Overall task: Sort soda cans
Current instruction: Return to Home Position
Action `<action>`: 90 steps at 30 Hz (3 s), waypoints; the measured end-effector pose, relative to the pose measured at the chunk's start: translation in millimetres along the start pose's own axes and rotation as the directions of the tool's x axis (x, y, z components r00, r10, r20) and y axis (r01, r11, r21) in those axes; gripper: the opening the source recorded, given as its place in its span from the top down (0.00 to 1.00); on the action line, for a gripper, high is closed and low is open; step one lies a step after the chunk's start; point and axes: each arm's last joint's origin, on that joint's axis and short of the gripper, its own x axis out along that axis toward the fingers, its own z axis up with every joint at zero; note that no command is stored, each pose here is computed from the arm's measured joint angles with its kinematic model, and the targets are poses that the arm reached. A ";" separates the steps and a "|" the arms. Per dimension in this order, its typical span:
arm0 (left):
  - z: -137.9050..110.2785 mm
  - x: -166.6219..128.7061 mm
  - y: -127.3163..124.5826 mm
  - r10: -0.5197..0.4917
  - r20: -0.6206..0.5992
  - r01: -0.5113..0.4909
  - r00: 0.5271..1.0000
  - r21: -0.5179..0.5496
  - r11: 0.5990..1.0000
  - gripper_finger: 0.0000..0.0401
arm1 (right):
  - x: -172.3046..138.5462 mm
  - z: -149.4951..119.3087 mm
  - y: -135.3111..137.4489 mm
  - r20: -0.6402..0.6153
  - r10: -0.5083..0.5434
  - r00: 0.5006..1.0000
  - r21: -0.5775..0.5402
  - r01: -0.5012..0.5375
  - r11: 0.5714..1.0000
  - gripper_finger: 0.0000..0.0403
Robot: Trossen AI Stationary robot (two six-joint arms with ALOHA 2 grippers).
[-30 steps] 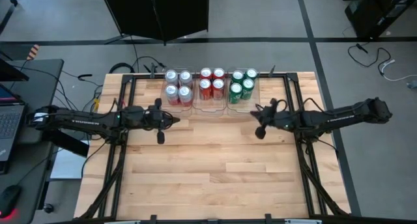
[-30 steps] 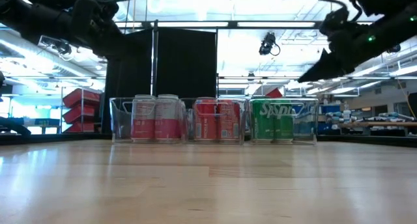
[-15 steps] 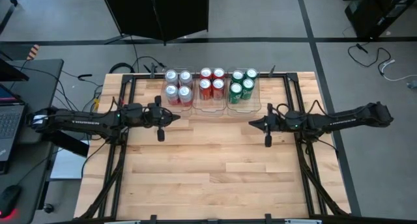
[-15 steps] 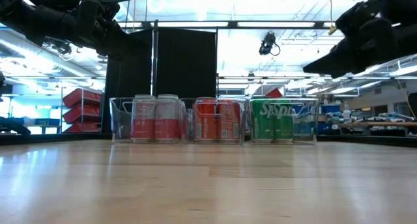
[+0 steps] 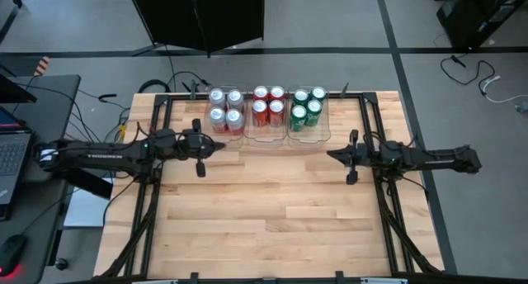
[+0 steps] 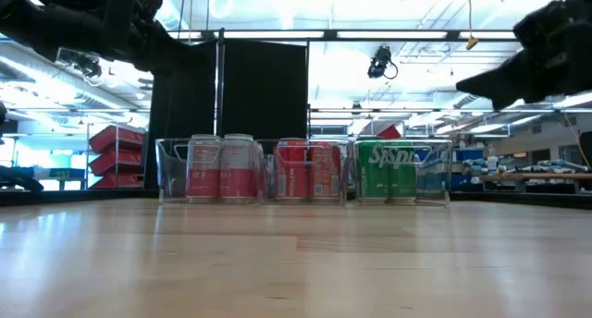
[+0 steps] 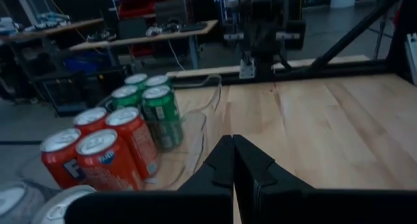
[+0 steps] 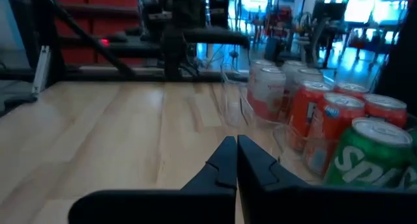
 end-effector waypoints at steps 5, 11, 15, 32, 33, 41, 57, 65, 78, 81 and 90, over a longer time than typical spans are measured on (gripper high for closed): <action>4.3 -14.8 1.2 0.003 0.022 -0.002 1.000 -0.005 1.000 1.00 | -5.3 2.9 -0.3 0.089 0.032 0.996 -0.027 -0.029 0.999 1.00; -13.0 -33.5 -0.1 0.013 0.102 -0.010 0.995 -0.034 0.999 1.00 | -5.3 3.0 -3.2 0.092 0.004 0.996 -0.036 -0.001 0.999 1.00; -22.4 -46.5 -0.7 0.023 0.173 -0.014 0.985 -0.052 0.999 1.00 | -4.8 2.5 -4.9 0.085 -0.010 0.996 -0.033 0.013 0.999 1.00; -48.5 -64.7 -3.3 0.031 0.269 -0.007 0.963 -0.088 0.996 1.00 | -4.4 1.5 -12.5 0.077 -0.052 0.996 0.023 0.051 0.998 1.00; -49.8 -64.3 -3.4 0.032 0.256 -0.009 0.966 -0.090 0.996 1.00 | -4.4 1.4 -13.0 0.076 -0.055 0.996 0.027 0.053 0.998 1.00; -52.4 -63.9 -4.3 0.013 0.232 0.008 0.973 -0.088 0.996 1.00 | -4.3 0.8 -15.7 0.070 -0.059 0.996 0.046 0.056 0.997 1.00; -57.3 -62.8 -5.0 0.004 0.183 0.012 0.983 -0.091 0.996 0.99 | -2.1 -2.3 -15.9 0.033 -0.029 0.999 0.156 0.024 0.987 1.00; -57.3 -62.8 -5.0 0.004 0.183 0.013 0.983 -0.092 0.996 0.99 | -2.0 -2.4 -15.9 0.032 -0.029 0.999 0.164 0.024 0.986 1.00; -57.3 -62.8 -5.0 0.004 0.183 0.013 0.983 -0.093 0.996 0.99 | -2.0 -2.3 -15.9 0.032 -0.030 0.999 0.162 0.024 0.986 1.00; -57.4 -62.8 -5.0 0.004 0.183 0.013 0.983 -0.093 0.996 0.99 | -2.0 -2.3 -15.9 0.032 -0.030 0.999 0.162 0.024 0.986 1.00; -57.4 -62.8 -5.0 0.004 0.183 0.013 0.983 -0.093 0.996 0.99 | -2.0 -2.3 -15.9 0.033 -0.030 0.999 0.163 0.024 0.986 1.00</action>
